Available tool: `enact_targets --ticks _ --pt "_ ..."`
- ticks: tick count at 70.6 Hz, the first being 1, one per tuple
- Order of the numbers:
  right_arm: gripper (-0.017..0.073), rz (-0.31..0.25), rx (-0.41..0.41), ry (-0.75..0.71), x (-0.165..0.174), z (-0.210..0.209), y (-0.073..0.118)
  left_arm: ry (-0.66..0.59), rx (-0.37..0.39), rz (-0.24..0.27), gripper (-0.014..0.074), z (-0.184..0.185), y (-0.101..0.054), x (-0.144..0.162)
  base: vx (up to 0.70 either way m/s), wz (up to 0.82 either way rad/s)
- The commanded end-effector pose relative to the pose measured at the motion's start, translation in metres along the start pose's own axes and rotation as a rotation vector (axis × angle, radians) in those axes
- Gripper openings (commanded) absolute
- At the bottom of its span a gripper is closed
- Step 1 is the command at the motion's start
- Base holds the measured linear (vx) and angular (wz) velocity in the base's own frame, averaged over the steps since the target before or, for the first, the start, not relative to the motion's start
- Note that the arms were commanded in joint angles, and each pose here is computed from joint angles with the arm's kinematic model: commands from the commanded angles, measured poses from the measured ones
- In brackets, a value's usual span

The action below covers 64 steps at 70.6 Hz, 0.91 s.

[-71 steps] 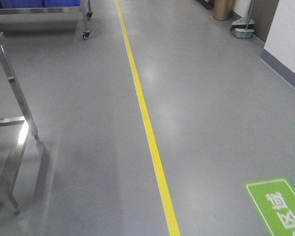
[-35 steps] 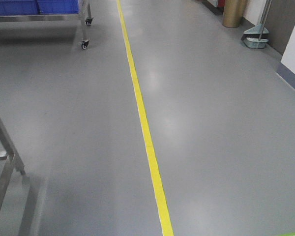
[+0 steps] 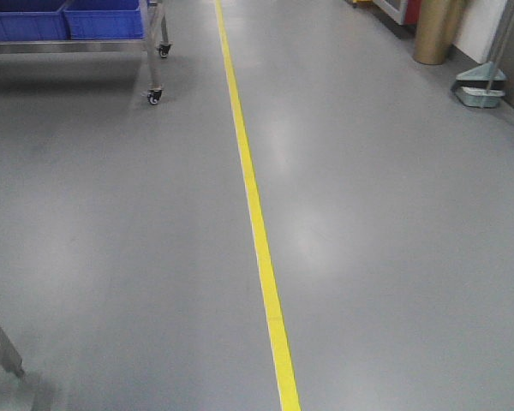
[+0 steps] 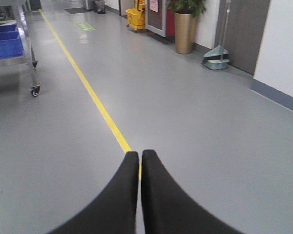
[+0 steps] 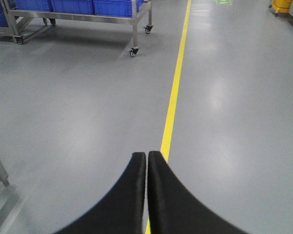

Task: Move and align brake pads A on conveyor
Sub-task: 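Drive the base away from the conveyor down the corridor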

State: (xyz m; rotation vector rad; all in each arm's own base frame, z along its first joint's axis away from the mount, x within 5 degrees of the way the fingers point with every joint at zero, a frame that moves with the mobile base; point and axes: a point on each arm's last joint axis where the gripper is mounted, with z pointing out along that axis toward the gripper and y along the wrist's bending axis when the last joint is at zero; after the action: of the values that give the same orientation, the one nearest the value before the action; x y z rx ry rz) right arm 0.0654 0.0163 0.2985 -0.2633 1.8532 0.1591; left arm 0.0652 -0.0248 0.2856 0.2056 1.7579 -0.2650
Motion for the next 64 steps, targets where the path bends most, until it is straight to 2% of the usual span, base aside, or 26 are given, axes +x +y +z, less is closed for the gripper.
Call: enact_targets --ticks 1,34,64 --pt "-0.0009 -0.005 0.003 -0.094 -0.0148 -0.0028 -0.0004 -0.075 -0.014 -0.011 -0.0006 -0.002 0.0009 -0.013 0.62 0.17" --pt "-0.0009 -0.006 0.003 -0.094 -0.0148 -0.0028 -0.0004 -0.075 -0.014 -0.011 -0.0006 -0.002 0.0009 -0.013 0.58 0.13" --pt "-0.0009 -0.006 0.003 -0.093 -0.0147 -0.0028 -0.0004 -0.075 -0.014 -0.011 -0.0006 -0.002 0.0009 -0.013 0.45 0.04"
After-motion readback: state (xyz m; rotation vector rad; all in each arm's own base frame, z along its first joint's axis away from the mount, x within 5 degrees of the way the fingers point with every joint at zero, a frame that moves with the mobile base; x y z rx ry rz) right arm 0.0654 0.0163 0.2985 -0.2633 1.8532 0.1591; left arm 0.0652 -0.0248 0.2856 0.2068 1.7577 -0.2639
